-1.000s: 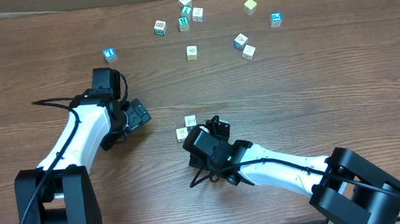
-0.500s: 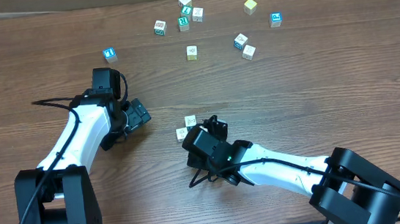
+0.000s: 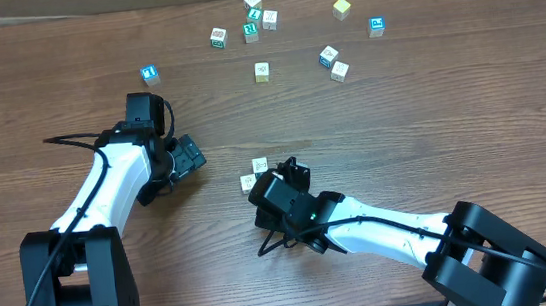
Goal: Form a circle
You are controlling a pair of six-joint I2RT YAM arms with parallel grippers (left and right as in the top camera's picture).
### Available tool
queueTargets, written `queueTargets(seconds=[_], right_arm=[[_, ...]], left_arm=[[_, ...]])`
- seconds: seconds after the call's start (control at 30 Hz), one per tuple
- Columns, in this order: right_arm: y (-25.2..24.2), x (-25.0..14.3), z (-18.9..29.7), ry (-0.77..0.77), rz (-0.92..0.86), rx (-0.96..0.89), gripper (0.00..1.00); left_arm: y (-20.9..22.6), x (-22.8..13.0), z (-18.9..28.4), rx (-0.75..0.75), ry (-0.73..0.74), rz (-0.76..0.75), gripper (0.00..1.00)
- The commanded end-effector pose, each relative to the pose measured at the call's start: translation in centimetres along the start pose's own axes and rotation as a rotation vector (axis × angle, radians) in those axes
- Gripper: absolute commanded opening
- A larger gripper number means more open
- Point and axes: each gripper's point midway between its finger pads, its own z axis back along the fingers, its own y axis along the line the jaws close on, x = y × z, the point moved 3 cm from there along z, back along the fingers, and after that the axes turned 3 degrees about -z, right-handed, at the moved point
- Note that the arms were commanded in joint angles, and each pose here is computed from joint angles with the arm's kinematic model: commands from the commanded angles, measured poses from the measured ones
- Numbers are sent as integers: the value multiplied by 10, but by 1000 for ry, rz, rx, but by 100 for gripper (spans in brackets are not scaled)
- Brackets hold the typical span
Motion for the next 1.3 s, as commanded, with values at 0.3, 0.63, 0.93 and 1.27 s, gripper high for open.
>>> queueTargets(seconds=[0.3,0.63,0.93,1.27], right_arm=[[0,3,-1,-16,2,-1,4],[-7,-3,-1,20,8,-30,4],[-4,-2,7,17,8,-17,4],[-9,10,7,-62,8,-50,4]], left_arm=[[-3,3,1,-6,-1,16,100],[-3,3,1,-6,-1,16,100],[-3,3,1,-6,-1,16,100],[-3,3,1,-6,-1,16,100]])
